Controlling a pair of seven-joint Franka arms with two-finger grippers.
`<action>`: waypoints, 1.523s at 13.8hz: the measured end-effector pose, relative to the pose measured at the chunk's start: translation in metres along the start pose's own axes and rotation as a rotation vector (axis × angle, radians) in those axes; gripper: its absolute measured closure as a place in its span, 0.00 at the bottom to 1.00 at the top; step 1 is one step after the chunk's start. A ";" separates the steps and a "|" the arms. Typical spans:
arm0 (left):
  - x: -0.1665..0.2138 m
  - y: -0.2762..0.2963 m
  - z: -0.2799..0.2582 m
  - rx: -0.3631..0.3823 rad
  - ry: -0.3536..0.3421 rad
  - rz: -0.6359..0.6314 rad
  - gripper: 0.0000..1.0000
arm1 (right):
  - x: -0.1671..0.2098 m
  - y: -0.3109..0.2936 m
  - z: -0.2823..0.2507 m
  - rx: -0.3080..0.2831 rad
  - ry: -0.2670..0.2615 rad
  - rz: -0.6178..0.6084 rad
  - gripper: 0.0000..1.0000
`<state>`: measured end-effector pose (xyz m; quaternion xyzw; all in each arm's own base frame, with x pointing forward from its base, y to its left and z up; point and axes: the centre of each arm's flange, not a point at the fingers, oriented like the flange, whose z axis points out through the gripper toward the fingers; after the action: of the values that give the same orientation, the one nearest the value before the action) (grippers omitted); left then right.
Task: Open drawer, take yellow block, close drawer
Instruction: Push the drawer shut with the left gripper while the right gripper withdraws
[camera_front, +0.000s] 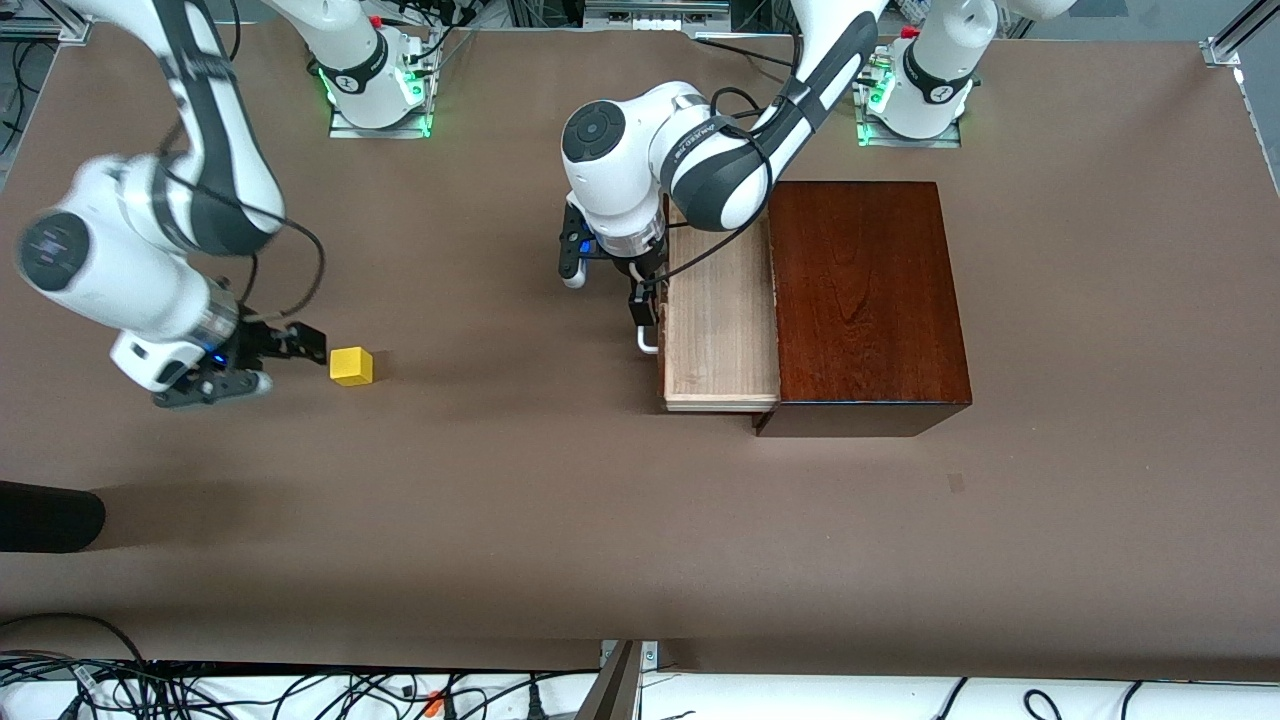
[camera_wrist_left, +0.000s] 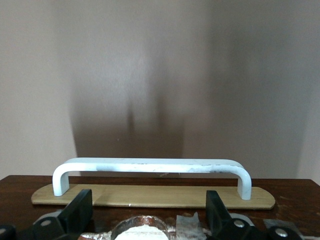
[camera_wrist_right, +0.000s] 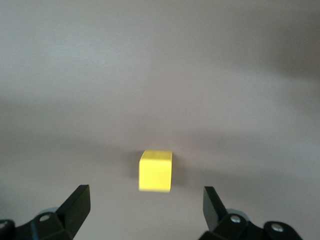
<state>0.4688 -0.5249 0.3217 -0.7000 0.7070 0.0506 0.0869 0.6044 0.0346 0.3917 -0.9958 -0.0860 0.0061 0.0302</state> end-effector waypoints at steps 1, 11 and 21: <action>-0.001 0.000 -0.001 -0.002 -0.007 -0.001 0.00 | -0.003 -0.003 -0.027 0.008 -0.004 -0.004 0.00; -0.038 -0.016 0.011 -0.056 -0.168 -0.039 0.00 | -0.021 -0.016 -0.205 0.030 -0.033 -0.036 0.00; -0.083 -0.035 0.029 -0.149 -0.290 -0.102 0.00 | -0.024 -0.007 -0.218 -0.046 -0.046 -0.034 0.00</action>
<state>0.5057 -0.4379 0.3113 -0.7250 0.6448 0.1987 0.1382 0.5837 0.0250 0.6096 -0.9942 -0.1036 0.0267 0.0054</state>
